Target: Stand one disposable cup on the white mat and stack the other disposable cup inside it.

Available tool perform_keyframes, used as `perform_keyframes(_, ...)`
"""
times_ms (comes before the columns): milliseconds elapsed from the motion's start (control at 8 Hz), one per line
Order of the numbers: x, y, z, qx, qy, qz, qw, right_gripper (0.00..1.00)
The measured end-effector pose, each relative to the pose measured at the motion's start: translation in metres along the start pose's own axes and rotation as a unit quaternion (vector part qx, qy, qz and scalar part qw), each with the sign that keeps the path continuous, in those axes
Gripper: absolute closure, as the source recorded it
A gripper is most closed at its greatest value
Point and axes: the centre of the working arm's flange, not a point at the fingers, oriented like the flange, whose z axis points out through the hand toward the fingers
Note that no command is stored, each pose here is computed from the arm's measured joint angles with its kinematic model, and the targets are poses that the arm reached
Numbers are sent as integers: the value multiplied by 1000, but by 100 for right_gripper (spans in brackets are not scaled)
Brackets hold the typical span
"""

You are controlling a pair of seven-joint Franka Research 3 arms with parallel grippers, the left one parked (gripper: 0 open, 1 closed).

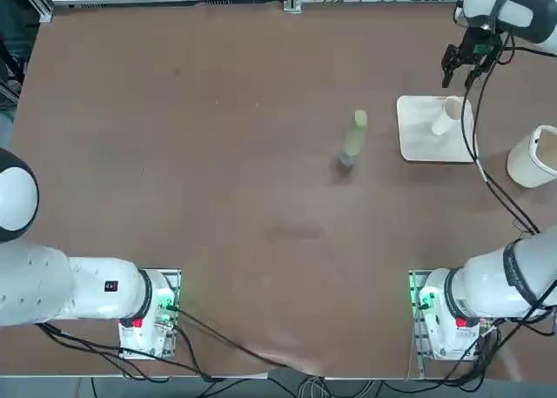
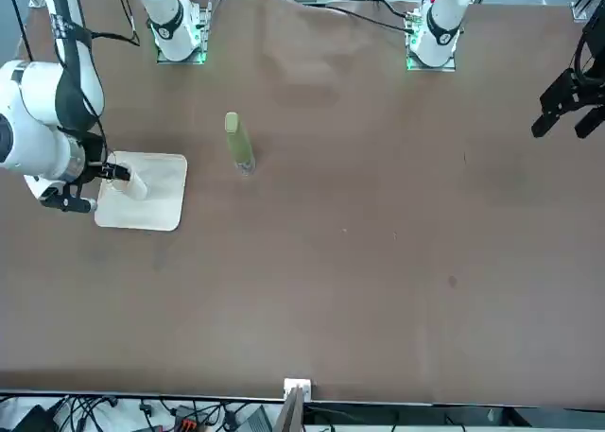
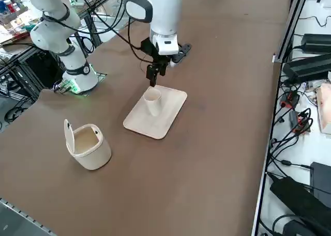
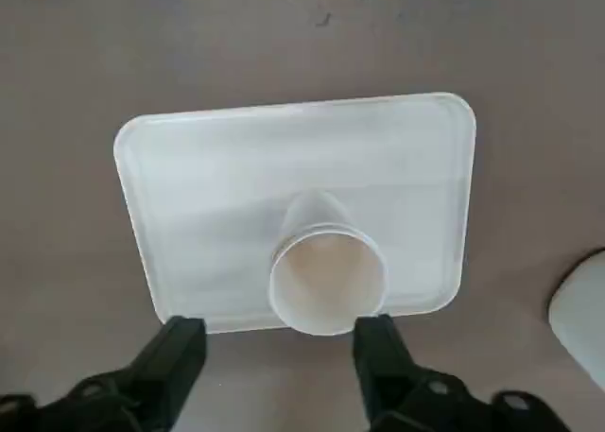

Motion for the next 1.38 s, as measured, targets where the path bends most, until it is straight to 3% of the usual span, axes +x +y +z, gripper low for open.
perform_keyframes(1000,-50,5,-194,8,106,-27,994,1)
perform_keyframes(1375,-82,3,-237,18,112,-31,993,0)
